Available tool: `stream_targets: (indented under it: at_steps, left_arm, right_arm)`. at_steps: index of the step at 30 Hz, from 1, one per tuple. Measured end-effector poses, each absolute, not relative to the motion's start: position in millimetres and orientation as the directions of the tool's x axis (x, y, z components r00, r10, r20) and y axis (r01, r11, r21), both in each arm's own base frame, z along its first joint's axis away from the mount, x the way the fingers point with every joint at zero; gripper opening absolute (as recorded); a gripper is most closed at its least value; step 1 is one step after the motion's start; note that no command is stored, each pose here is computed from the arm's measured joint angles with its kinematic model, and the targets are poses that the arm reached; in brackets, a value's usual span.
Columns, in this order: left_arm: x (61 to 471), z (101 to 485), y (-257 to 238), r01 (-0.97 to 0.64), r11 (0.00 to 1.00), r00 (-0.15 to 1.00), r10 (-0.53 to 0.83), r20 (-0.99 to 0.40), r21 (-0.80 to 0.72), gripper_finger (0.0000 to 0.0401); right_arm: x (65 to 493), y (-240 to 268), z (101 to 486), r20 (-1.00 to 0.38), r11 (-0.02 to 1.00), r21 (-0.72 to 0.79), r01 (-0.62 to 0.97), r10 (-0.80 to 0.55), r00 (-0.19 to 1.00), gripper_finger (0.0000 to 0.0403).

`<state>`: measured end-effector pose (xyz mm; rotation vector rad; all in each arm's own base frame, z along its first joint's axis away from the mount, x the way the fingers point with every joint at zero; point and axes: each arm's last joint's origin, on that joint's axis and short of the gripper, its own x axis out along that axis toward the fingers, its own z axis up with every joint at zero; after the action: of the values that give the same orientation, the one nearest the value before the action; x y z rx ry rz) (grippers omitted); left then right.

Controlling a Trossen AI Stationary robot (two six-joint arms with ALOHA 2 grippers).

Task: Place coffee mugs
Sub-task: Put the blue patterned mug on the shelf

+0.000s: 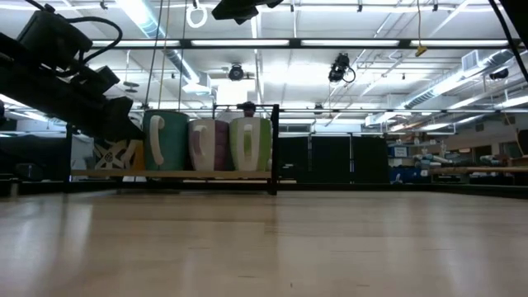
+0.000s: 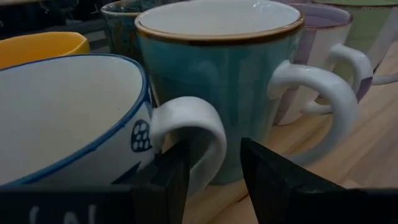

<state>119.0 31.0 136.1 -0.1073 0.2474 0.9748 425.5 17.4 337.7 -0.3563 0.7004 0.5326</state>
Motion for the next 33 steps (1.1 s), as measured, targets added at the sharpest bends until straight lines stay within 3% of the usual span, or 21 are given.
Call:
stream_targets:
  at_steps: [12,33]
  left_arm:
    - [124.7,158.1,30.3,-0.798,0.597,0.54,0.77,-0.34,0.082,0.0149]
    - [122.7,180.2,18.5,-0.805,0.593,0.536,0.718,-0.445,-0.013,0.0149]
  right_arm:
    - [425.4,17.4,337.6,-0.689,0.81,-0.131,-0.572,0.34,0.64,0.0137]
    - [425.0,22.4,337.5,-0.69,0.803,-0.13,-0.582,0.348,0.635,0.0137]
